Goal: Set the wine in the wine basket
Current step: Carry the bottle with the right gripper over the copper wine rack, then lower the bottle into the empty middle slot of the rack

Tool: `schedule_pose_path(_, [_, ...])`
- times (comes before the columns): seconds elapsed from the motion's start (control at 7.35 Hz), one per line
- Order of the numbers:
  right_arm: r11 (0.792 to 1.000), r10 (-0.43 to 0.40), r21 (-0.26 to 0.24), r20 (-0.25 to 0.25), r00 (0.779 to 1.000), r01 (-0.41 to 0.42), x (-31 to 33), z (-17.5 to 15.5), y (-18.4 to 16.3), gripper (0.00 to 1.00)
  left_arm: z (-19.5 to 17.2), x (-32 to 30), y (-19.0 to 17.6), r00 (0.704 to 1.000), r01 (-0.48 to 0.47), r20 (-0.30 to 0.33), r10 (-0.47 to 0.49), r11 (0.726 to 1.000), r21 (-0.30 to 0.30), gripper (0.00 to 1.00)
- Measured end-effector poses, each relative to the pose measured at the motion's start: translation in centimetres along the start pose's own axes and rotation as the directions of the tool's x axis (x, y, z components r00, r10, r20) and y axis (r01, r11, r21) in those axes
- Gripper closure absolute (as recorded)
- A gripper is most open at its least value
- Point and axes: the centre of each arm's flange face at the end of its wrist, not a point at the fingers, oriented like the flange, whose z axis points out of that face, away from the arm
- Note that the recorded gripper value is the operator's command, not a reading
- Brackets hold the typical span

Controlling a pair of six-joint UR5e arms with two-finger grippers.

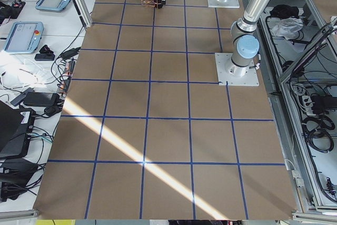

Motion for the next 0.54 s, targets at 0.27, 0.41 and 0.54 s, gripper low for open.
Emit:
schedule_pose_path(0.27, [1.000, -0.015, -0.014, 0.004, 1.000, 0.015, 0.0, 0.9, 0.1, 1.00, 0.0, 0.0, 0.0, 1.000, 0.000, 0.000, 0.000, 1.000, 0.001, 0.00])
schedule_pose_path(0.41, [1.000, -0.020, -0.018, 0.005, 1.000, 0.020, 0.0, 1.3, 0.1, 1.00, 0.0, 0.0, 0.0, 1.000, 0.000, 0.000, 0.000, 1.000, 0.000, 0.00])
schedule_pose_path(0.54, [0.999, -0.024, -0.025, 0.006, 1.000, 0.024, 0.0, 1.7, 0.0, 1.00, 0.0, 0.0, 0.0, 1.000, 0.000, 0.000, 0.000, 1.000, 0.000, 0.00])
